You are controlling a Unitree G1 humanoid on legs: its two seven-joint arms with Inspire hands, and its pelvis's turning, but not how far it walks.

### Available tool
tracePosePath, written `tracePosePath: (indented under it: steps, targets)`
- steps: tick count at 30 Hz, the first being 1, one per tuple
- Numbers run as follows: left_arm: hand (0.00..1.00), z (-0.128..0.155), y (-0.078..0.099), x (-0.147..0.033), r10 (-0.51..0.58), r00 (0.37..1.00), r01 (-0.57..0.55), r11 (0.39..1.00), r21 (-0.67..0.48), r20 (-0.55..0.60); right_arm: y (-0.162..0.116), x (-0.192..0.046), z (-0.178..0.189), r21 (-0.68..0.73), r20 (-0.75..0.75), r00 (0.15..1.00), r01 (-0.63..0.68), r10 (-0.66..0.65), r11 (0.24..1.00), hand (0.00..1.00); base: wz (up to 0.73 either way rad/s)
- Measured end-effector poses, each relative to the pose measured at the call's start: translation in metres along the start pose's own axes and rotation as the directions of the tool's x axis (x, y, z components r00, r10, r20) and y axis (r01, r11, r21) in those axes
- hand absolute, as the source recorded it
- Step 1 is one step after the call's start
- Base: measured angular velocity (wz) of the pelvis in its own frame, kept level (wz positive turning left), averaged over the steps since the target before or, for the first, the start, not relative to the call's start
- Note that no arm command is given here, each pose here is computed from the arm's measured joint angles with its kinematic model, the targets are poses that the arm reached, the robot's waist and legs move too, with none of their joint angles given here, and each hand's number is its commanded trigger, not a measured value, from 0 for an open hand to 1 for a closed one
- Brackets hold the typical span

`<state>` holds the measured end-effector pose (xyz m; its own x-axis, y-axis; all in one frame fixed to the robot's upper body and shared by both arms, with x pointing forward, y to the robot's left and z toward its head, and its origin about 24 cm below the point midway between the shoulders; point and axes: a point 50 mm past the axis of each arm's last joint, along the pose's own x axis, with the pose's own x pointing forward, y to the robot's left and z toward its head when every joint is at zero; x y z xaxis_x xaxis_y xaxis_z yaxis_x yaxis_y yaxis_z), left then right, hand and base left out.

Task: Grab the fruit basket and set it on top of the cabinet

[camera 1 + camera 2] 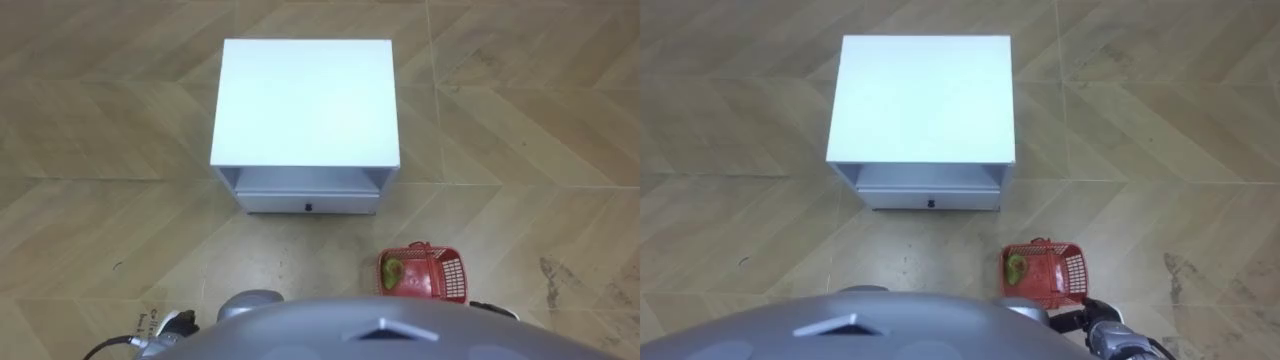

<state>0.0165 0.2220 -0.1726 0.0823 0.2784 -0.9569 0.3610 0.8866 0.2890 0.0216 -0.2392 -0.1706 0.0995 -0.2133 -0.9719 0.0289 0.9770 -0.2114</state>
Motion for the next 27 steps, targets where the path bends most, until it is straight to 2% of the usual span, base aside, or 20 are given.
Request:
tracePosePath:
  steps: [27]
  targets:
    - [0.00, -0.0049, -0.0040, -0.0004, -0.036, 0.999, 0.036, 0.999, 0.001, -0.013, 0.0009, 0.0000, 0.0001, -0.005, 0.000, 1.000, -0.009, 0.009, 1.000, 0.00, 0.00]
